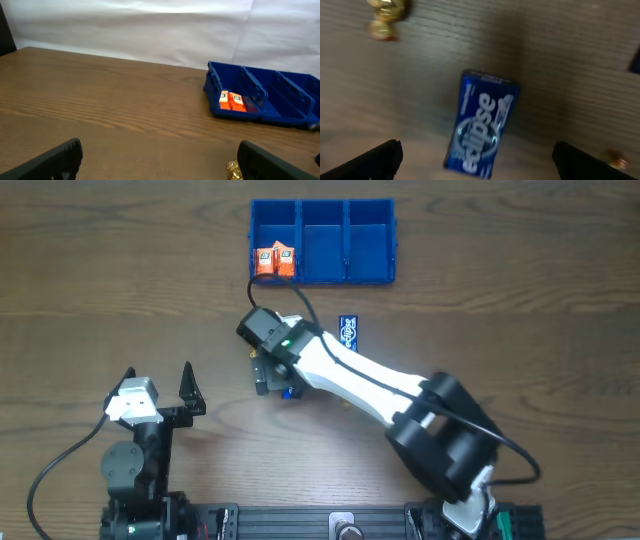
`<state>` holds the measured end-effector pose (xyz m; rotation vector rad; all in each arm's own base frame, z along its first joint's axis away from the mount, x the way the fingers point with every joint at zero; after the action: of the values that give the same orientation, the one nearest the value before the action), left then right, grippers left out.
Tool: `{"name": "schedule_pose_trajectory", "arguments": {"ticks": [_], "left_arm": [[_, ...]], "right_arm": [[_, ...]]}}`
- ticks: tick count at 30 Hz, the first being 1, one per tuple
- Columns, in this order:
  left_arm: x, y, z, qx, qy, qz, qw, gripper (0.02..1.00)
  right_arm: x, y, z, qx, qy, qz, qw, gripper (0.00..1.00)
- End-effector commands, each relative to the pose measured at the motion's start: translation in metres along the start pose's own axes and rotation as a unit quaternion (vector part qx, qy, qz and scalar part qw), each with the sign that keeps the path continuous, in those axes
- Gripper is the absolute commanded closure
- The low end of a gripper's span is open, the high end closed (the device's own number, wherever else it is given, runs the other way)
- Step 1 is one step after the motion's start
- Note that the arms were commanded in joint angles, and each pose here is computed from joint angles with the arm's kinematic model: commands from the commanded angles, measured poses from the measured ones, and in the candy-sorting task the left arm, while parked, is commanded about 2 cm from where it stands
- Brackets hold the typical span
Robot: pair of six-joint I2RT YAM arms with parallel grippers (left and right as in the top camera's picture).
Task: Sort Candies Into Trays
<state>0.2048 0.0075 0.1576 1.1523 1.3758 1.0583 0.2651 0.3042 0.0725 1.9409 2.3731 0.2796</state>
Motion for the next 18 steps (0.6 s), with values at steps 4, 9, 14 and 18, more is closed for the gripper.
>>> {"name": "schedule_pose_trajectory", "arguments": {"ticks": [4, 9, 14, 18], "left_arm": [[0.001, -0.014, 0.001, 0.025, -0.003, 0.002, 1.0, 0.02], [0.001, -0.014, 0.001, 0.025, -0.003, 0.002, 1.0, 0.02], [0.001, -0.014, 0.001, 0.025, -0.003, 0.002, 1.0, 0.02], [0.001, -0.014, 0.001, 0.025, -0.003, 0.002, 1.0, 0.02]], "right_arm": [[-0.001, 0.004, 0.024, 0.01, -0.035, 0.053, 0.998, 0.016], [-0.003, 0.004, 0.028, 0.006, -0.046, 0.061, 0.997, 0.143], [-0.004, 0.005, 0.029, 0.004, -0.051, 0.06, 0.997, 0.292], [-0.005, 0.004, 0.033, 0.005, -0.054, 0.06, 0.997, 0.301]]}}
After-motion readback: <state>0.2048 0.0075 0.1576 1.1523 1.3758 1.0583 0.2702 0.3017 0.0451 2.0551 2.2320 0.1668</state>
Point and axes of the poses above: each gripper's point midway between its finger pads, its own z axis out along the fingers, its own x axis along the line the jaws close on, y = z × x, the point moved 4 cm from there along -z, back along the fingers, and after that the axes turned 2 degrees about -z, right-handed, at the moved point
